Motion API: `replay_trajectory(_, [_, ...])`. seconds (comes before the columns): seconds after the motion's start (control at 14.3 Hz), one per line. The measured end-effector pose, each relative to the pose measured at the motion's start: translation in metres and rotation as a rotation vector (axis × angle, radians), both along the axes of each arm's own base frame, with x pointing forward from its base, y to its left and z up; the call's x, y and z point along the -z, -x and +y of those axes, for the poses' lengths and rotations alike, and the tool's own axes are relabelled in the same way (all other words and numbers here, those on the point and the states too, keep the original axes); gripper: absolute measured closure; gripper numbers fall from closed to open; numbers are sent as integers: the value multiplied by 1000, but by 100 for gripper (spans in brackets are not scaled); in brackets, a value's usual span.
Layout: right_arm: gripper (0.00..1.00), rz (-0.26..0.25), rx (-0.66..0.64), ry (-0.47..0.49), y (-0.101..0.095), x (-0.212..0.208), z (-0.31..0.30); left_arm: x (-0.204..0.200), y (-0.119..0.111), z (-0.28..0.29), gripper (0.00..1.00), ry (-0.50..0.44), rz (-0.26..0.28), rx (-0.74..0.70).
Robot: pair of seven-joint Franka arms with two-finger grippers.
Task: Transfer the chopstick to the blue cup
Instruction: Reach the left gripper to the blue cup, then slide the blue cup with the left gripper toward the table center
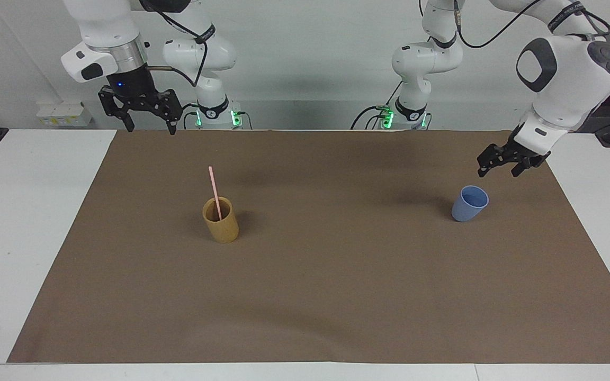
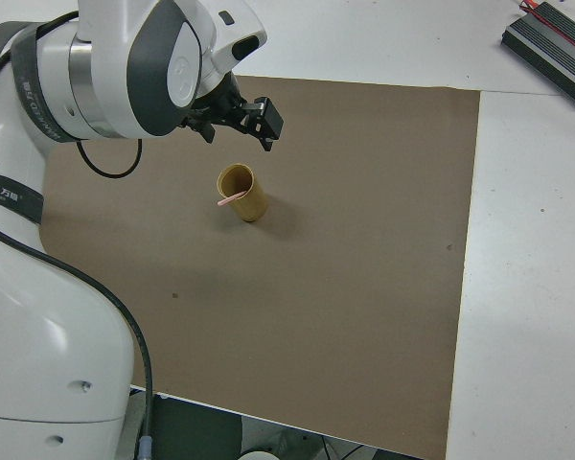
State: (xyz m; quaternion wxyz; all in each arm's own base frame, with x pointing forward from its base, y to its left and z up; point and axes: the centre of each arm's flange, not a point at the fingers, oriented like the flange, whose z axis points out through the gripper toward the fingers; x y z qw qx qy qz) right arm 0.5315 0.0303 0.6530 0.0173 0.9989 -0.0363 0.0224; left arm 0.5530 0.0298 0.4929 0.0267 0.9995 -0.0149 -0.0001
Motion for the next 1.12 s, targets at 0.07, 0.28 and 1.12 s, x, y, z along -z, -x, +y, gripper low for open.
replay_trajectory(0.07, [0,0,0,0,0,0,0,20,1,10,0,-2,-14,19])
replay_trajectory(0.28, [0,0,0,0,0,0,0,73,9,32,0,-6,-23,41])
replay_trajectory(1.12, [0,0,3,0,0,0,-2,125,15,28,66,-10,-35,87])
